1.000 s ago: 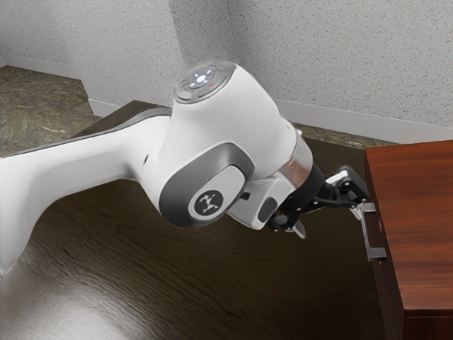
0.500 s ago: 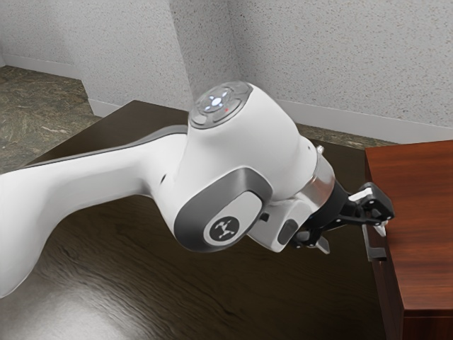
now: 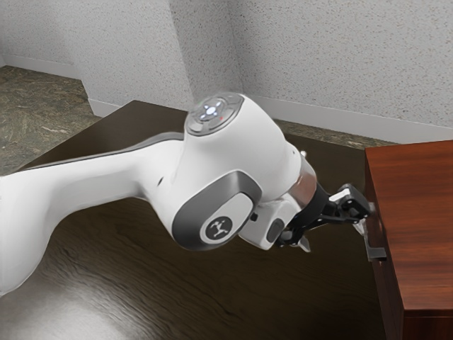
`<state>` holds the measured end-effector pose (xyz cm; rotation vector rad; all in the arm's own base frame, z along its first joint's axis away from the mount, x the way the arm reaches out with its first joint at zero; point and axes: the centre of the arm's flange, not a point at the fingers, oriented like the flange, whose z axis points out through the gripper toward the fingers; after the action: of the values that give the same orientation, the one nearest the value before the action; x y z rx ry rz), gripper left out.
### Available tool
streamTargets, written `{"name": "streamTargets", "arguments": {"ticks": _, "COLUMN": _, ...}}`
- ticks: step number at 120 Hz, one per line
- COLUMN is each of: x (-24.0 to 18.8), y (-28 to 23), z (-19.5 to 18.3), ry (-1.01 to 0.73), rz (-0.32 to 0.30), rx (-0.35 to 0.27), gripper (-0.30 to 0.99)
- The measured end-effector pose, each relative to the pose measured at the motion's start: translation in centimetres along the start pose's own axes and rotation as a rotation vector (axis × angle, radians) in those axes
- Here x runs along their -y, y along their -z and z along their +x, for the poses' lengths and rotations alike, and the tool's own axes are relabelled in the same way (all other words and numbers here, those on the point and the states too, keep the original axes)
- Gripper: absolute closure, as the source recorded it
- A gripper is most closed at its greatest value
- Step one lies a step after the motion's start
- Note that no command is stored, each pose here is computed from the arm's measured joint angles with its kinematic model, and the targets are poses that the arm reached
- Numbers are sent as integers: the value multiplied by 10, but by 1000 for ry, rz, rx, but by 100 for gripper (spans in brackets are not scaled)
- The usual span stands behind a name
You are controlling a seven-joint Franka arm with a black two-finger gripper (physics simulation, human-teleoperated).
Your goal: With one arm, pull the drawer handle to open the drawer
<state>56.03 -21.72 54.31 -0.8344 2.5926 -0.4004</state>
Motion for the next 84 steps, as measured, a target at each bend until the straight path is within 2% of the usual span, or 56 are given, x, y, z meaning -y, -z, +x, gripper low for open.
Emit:
{"name": "streamTargets", "arguments": {"ticks": 47, "x": -18, "y": -4, "z": -32, "ry": 28, "rz": -31, "rx": 47, "gripper": 0}}
{"name": "streamTargets", "arguments": {"ticks": 69, "x": -7, "y": 1, "z": -26, "ry": 3, "rz": -18, "rx": 57, "gripper": 0}}
{"name": "streamTargets", "arguments": {"ticks": 84, "x": 6, "y": -7, "z": -9, "ry": -27, "rz": -16, "rx": 39, "gripper": -1}}
